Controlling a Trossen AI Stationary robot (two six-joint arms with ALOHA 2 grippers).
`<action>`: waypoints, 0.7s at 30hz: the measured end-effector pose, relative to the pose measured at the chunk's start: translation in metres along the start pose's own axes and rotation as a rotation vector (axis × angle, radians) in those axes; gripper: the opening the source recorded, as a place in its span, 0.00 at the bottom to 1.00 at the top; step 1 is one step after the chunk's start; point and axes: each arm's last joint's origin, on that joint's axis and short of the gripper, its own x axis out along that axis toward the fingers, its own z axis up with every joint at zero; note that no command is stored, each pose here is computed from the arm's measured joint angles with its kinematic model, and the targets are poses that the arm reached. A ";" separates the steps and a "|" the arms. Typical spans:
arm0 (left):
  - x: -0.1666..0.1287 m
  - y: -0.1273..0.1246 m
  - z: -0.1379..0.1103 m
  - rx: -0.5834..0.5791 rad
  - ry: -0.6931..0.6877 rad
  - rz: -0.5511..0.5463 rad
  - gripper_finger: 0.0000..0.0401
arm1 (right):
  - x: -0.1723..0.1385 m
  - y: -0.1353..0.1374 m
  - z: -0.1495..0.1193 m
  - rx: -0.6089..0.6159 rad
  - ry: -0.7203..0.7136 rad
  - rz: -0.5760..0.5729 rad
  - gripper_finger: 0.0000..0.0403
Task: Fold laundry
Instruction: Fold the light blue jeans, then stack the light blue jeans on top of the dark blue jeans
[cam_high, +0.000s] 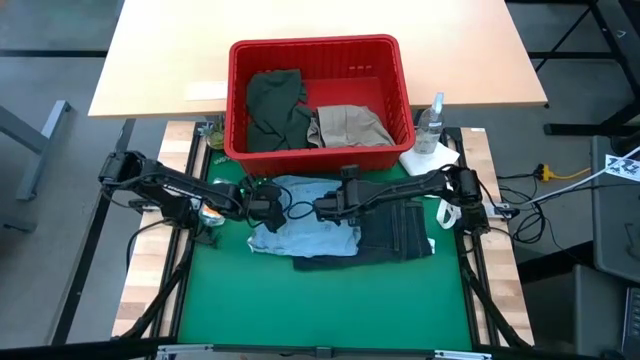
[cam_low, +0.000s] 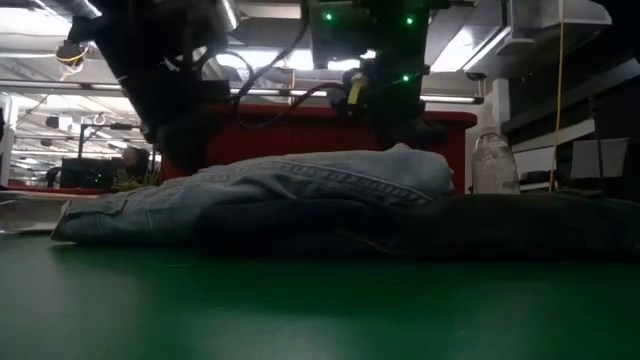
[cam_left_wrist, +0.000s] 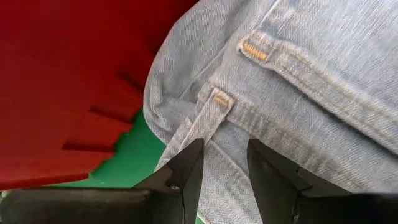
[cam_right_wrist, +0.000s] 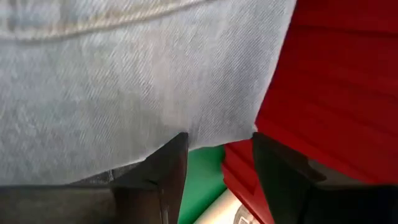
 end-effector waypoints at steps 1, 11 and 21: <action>0.001 0.001 -0.002 0.001 0.002 0.002 0.30 | 0.001 0.001 0.000 -0.003 0.004 0.000 0.45; -0.004 -0.002 0.007 0.038 -0.009 -0.030 0.30 | -0.032 -0.004 0.001 -0.025 -0.028 0.069 0.45; -0.029 -0.013 0.015 0.143 -0.051 -0.098 0.30 | -0.116 -0.004 -0.024 -0.172 -0.166 0.191 0.45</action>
